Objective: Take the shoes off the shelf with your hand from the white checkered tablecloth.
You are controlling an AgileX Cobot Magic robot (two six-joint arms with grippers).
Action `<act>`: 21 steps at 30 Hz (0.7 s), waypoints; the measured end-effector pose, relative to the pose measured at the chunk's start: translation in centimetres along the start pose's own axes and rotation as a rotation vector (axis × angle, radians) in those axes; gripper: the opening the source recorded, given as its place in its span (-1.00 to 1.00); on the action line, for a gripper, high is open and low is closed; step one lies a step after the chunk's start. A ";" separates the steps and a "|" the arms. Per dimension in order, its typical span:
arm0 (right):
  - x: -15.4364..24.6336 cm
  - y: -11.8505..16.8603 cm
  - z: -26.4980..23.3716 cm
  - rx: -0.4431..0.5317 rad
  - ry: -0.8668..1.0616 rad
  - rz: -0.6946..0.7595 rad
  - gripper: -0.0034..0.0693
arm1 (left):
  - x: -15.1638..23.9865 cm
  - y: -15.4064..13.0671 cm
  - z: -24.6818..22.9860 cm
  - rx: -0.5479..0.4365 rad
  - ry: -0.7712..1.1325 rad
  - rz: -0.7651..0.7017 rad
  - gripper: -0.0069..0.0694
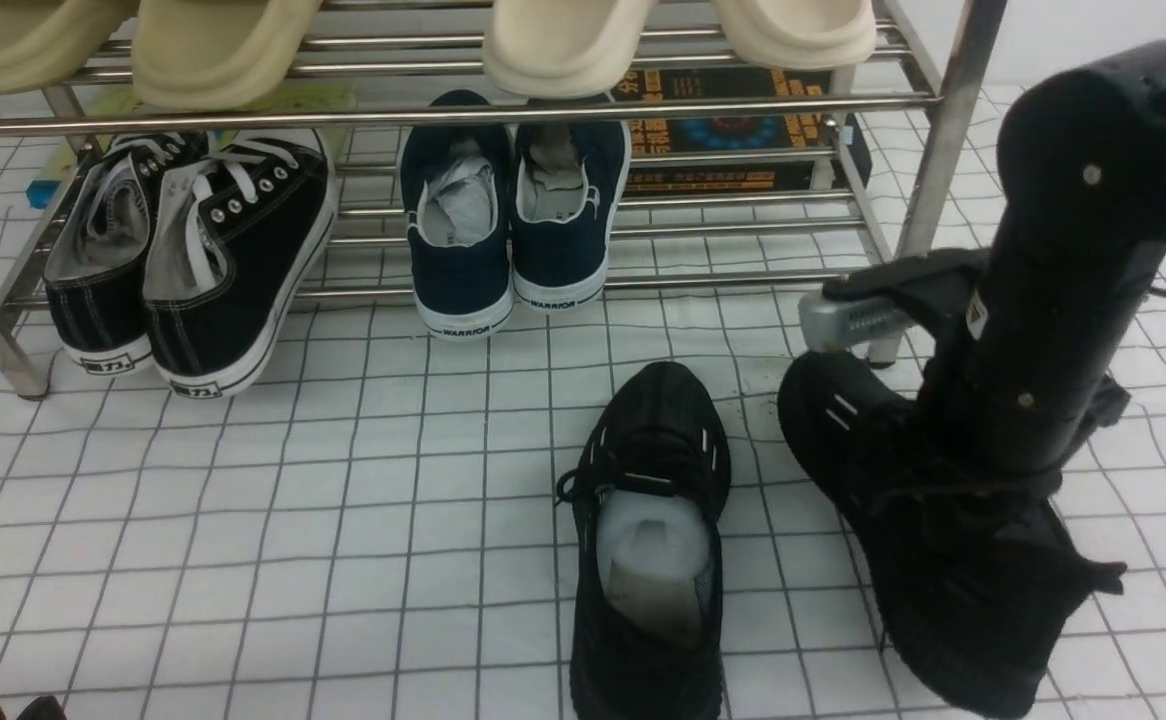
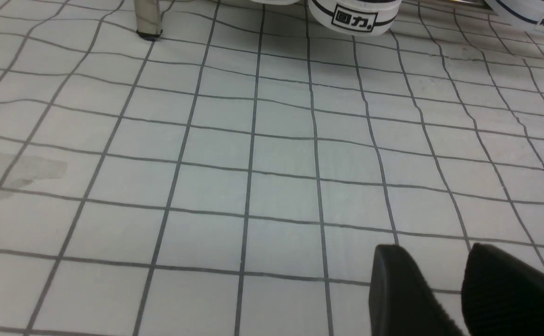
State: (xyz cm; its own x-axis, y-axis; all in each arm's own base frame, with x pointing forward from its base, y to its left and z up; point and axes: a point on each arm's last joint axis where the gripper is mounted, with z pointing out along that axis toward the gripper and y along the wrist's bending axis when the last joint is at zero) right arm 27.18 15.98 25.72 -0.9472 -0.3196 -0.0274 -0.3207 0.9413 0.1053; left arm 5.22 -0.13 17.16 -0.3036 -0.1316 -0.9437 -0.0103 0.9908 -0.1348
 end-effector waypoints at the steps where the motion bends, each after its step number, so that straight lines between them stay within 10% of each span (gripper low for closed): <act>1: 0.0 0.0 0.2 -0.006 -0.001 0.003 -0.88 | 0.0 0.0 0.0 0.000 0.000 0.000 -0.19; 21: -1.0 2.1 1.5 -0.160 -0.097 0.052 -0.72 | 0.0 0.0 0.0 0.000 0.000 0.000 -0.19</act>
State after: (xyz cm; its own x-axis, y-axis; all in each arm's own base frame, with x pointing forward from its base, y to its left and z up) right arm 27.40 18.46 24.52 -0.9612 -0.2515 -0.1130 -0.2731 0.9247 0.2652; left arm 5.22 -0.13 17.16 -0.3036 -0.1316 -0.9437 -0.0103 0.9908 -0.1348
